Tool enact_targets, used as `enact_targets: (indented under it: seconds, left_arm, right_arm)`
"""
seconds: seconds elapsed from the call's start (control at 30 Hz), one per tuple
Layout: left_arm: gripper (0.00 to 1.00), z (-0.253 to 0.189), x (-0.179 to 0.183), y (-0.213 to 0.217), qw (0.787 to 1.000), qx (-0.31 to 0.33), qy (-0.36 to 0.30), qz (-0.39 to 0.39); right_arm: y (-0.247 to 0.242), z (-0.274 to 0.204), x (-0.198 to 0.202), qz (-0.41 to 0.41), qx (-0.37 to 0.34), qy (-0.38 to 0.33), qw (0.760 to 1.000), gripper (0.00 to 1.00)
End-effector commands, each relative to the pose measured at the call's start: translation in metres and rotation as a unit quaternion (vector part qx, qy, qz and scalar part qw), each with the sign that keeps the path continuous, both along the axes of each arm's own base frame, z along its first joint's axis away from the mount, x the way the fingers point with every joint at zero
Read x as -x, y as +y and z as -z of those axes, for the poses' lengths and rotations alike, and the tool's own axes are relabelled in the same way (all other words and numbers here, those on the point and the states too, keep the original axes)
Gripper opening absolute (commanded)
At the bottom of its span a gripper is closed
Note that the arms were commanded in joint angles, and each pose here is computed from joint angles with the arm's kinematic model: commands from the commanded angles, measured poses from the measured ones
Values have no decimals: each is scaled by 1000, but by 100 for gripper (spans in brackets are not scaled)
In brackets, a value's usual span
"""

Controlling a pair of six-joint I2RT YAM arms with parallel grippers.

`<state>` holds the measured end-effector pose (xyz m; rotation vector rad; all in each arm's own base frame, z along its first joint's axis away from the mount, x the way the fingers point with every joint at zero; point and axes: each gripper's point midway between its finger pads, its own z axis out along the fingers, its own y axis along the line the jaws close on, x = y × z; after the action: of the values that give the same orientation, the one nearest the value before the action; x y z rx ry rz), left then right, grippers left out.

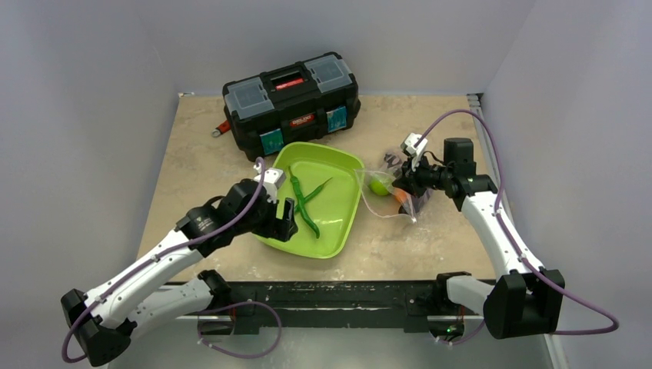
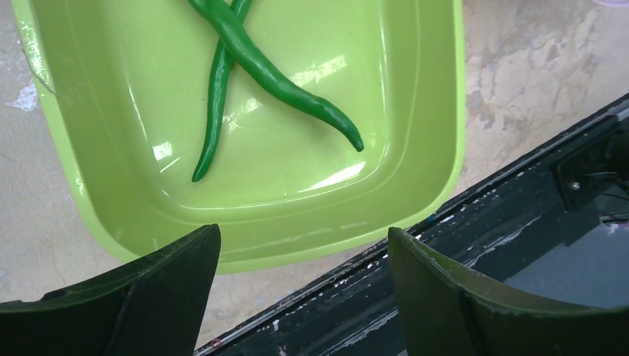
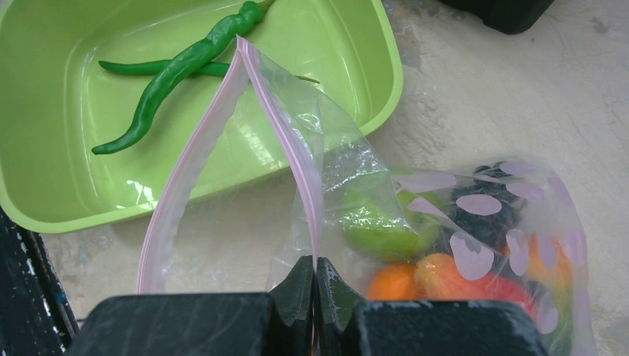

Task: Open the zip-top bag and remove the fake food
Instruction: Place the fake vegetable in the bin, then pick up the fake vegetable from the zipper food storage bag.

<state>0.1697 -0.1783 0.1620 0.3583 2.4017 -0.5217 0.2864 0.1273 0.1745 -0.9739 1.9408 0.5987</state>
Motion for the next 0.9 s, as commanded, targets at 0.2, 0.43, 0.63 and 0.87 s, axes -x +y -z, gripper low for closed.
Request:
enact_targets:
  seconds: [0.2,0.43,0.63,0.87]
  left_arm:
    - [92,-69,-4,-26,992,116,-44,10]
    - [100,-145,-20,-26,973,206,-72,-73]
    - [100,-198,-20,-24,956,262,-64,-116]
    - [100,-233,-10,-23,937,322,-69,-116]
  right_arm:
    - [0,-15,-5,2,-6,-30,1000,0]
    - [0,-18,-3,0,-8,-34,999,0]
    - [1,-19,-3,-1,-11,-32,999,0]
    - [0,-18,-3,-5,-17,-23,1000,0]
